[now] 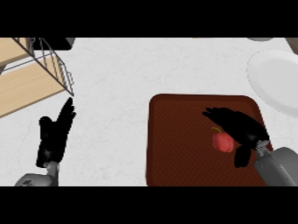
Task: Pick the bell pepper from the tray and place it in the plate
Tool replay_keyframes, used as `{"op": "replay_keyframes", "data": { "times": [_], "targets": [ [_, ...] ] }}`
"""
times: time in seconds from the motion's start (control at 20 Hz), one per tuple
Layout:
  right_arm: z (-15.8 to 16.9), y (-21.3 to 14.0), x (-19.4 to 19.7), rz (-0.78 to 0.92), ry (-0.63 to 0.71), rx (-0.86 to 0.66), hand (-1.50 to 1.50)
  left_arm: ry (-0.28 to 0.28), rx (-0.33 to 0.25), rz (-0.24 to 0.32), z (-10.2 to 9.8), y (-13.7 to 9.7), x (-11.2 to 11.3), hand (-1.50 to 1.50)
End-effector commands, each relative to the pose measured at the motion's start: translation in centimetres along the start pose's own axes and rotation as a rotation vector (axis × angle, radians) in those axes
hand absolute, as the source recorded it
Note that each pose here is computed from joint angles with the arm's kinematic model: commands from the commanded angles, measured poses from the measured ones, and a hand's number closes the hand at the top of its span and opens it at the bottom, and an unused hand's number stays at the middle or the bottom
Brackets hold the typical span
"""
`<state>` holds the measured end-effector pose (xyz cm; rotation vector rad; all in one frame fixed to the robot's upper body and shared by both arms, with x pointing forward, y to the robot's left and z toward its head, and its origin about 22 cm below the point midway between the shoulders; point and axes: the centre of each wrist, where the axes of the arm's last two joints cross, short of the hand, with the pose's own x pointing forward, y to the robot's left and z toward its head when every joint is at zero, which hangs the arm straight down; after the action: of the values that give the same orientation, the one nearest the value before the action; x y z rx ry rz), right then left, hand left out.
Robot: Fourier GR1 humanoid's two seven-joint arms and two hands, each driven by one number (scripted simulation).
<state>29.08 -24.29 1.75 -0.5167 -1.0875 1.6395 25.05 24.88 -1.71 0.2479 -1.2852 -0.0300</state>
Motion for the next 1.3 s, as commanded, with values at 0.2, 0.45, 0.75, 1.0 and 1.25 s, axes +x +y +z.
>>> {"op": "replay_keyframes", "data": {
  "times": [0.2,0.45,0.75,1.0,1.25],
  "targets": [
    [-2.1,1.5,-1.0,0.084,-0.060,0.003,1.50,-0.006,-0.011,-0.009,-0.8,1.3,0.9,0.00],
    [-1.4,1.4,-0.6,0.097,-0.069,-0.079,1.50,0.010,-0.012,-0.012,0.8,0.7,0.1,0.00],
    [-0.8,-1.2,-3.3,0.039,0.029,-0.264,1.50,0.004,-0.012,0.005,0.2,0.6,-0.4,0.00],
    [-3.1,-4.6,-5.7,-0.333,0.316,-0.399,1.50,-0.043,-0.029,-0.015,-0.4,0.2,1.7,0.00],
    [-3.1,-8.9,-8.1,-0.262,0.402,-0.627,1.50,-0.015,-0.020,0.012,0.3,-0.1,0.8,0.00]
  ]
}}
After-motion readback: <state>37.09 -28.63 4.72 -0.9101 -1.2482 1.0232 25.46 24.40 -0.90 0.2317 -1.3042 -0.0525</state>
